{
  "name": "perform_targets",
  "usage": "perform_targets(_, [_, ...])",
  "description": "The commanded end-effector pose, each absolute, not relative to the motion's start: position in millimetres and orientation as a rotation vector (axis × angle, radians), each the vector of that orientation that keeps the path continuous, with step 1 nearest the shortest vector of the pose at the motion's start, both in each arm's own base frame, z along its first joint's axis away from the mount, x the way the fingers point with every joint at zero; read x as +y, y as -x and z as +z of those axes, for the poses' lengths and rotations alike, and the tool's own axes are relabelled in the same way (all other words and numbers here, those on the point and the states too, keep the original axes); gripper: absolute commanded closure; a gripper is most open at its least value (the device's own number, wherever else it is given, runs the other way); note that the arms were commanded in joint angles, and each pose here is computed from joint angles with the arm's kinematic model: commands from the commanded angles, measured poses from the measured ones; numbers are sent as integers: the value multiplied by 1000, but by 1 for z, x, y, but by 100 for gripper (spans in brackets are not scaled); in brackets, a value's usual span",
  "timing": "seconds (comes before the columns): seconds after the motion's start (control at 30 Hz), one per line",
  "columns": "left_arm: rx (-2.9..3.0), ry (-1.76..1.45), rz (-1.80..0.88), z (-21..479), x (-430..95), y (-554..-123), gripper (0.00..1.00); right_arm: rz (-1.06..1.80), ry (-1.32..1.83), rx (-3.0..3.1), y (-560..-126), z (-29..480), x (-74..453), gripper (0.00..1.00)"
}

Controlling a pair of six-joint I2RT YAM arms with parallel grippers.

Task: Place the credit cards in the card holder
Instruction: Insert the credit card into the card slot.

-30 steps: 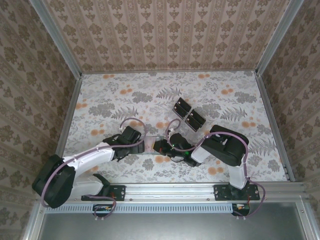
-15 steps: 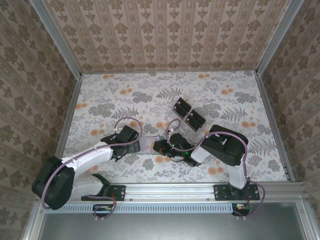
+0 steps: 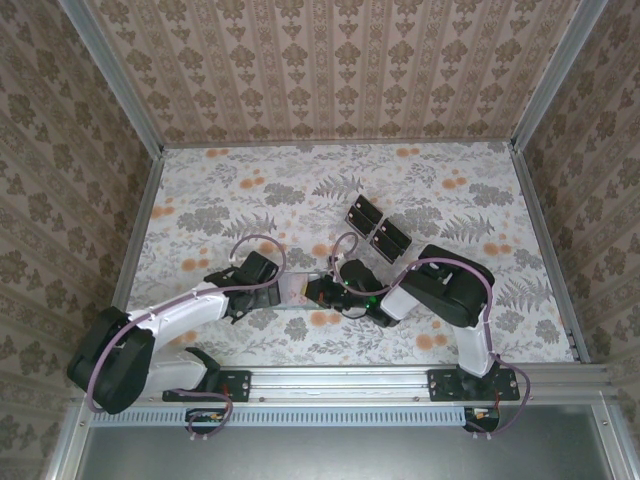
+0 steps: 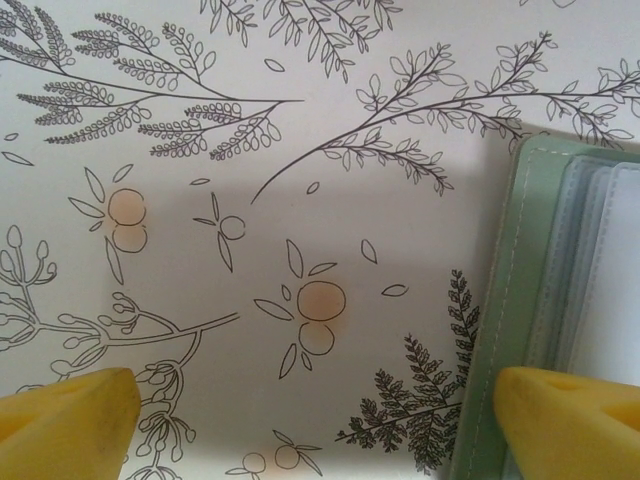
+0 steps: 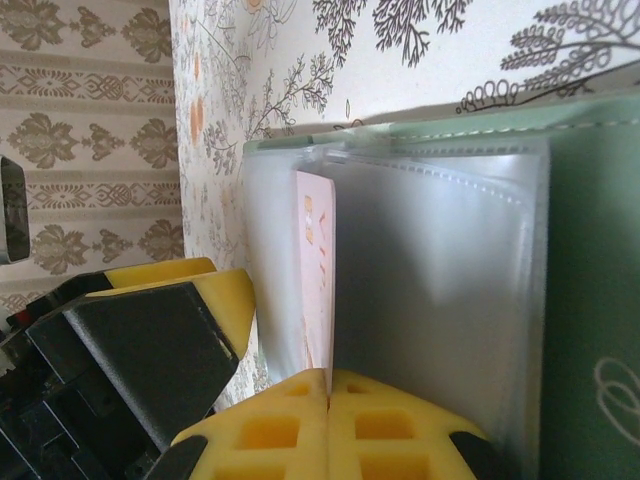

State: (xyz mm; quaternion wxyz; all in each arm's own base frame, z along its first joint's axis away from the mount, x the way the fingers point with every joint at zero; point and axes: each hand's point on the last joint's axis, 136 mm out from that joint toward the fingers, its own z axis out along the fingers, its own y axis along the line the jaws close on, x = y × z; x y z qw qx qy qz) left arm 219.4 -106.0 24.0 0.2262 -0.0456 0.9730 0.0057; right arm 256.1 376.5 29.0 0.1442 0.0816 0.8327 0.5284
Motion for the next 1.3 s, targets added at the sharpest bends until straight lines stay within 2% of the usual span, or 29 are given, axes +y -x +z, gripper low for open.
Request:
perform_targets(0.0, [2699,150,21,19,-103,-216,0,1367,-234,2650,-230,-25,361,100])
perform_targets(0.27, [2690,148,8,24,-105,-218,0,1330,-176,2700,-232,-24,367,100])
perform_targets(0.5, [2669,162,20,35,-100,-223,0,1254,-76,2715,-237,-2,366,70])
perform_targets(0.63, [2670,191,31,35,-93,-224,0,1168,22,2726,-241,16,364,59])
perform_targets(0.73, [2671,214,40,34,-89,-224,0,1087,90,2728,-245,29,360,54])
perform_targets(0.97, [2673,281,70,28,-78,-220,0,894,194,2731,-255,44,349,56])
perform_targets(1.07, [2669,306,62,26,-77,-221,0,824,214,2735,-259,44,344,62])
perform_targets(1.27, [2680,319,74,22,-77,-220,0,737,237,2748,-267,36,342,83])
